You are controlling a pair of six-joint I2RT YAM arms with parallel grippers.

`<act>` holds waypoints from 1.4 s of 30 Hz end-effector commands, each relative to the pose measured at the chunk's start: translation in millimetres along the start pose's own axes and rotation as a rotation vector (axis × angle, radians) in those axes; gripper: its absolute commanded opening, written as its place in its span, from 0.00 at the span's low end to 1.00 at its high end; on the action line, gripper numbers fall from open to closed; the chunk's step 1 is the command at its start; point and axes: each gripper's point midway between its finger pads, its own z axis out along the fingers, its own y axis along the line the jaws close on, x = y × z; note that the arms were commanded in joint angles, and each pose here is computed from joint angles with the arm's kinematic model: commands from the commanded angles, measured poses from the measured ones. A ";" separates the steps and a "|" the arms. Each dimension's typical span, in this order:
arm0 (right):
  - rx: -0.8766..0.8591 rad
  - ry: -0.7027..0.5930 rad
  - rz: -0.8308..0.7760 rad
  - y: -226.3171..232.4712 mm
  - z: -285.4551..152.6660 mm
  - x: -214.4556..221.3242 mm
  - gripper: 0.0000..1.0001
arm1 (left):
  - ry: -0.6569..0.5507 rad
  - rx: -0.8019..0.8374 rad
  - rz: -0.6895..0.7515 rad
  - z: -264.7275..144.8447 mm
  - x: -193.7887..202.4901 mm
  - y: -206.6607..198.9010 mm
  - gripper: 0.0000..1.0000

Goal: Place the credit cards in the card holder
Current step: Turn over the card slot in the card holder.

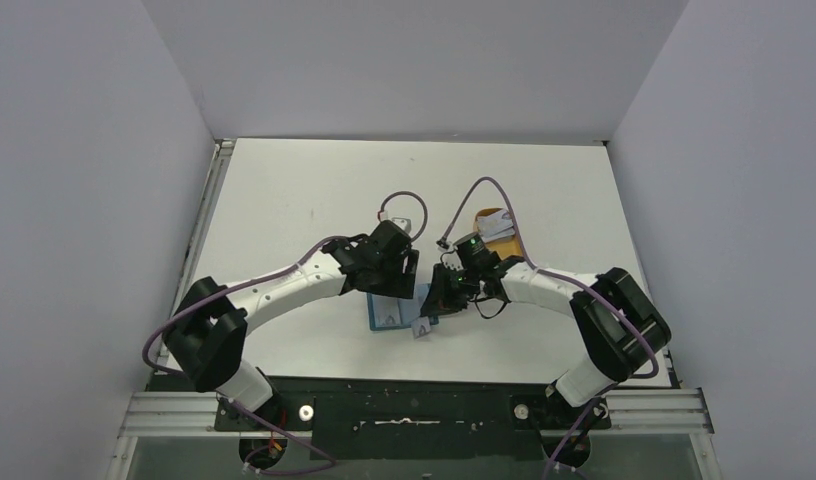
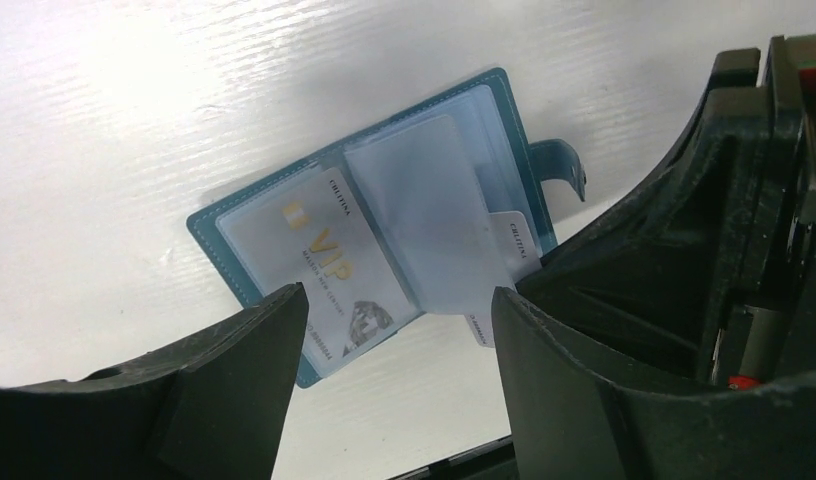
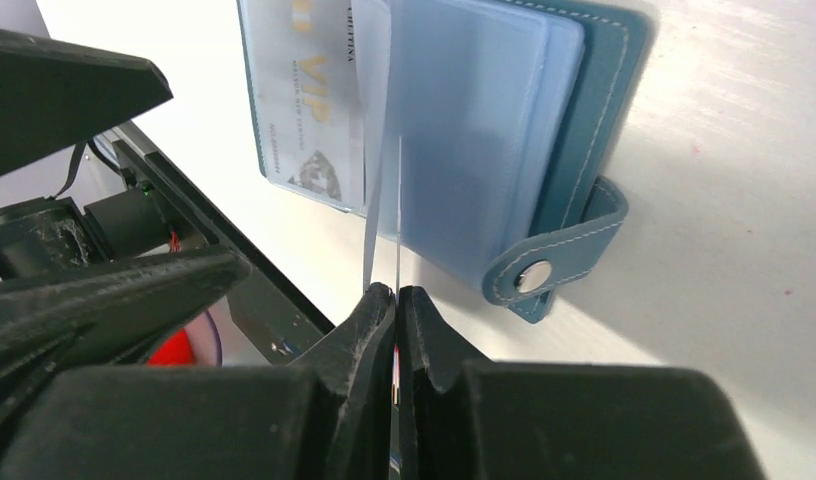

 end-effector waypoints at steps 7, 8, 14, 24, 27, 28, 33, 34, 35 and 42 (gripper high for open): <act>-0.048 -0.064 -0.099 37.1 -8.6 -14.3 0.00 | -0.015 0.179 -0.198 -4.3 -15.4 -7.7 0.68; -0.050 -0.063 -0.104 38.7 -8.4 -13.6 0.00 | -0.016 0.194 -0.214 -4.2 -16.9 -8.5 0.68; -0.053 -0.053 -0.120 44.0 -4.2 -12.5 0.00 | -0.011 0.269 -0.278 -3.8 -21.8 -13.7 0.71; -0.058 -0.047 -0.137 50.9 -0.6 -12.3 0.00 | 0.007 0.234 -0.284 4.4 -19.4 -7.9 0.66; -0.053 -0.040 -0.142 50.5 -0.6 -10.9 0.00 | 0.023 0.171 -0.272 11.3 -10.4 5.3 0.45; -0.049 -0.038 -0.144 49.9 -0.8 -10.3 0.00 | 0.027 0.143 -0.268 14.5 -6.7 11.3 0.38; -0.023 -0.034 -0.155 45.9 -5.8 -7.2 0.00 | 0.061 0.020 -0.266 25.6 12.7 41.5 0.14; -0.012 -0.034 -0.158 43.6 -7.2 -6.0 0.00 | 0.067 0.007 -0.266 25.1 15.9 45.3 0.13; 0.003 -0.039 -0.160 40.8 -8.5 -5.7 0.00 | 0.067 -0.018 -0.265 25.1 18.8 51.0 0.12; 0.008 -0.066 -0.162 40.7 -6.9 -13.8 0.00 | 0.059 -0.086 -0.279 16.9 25.3 70.9 0.20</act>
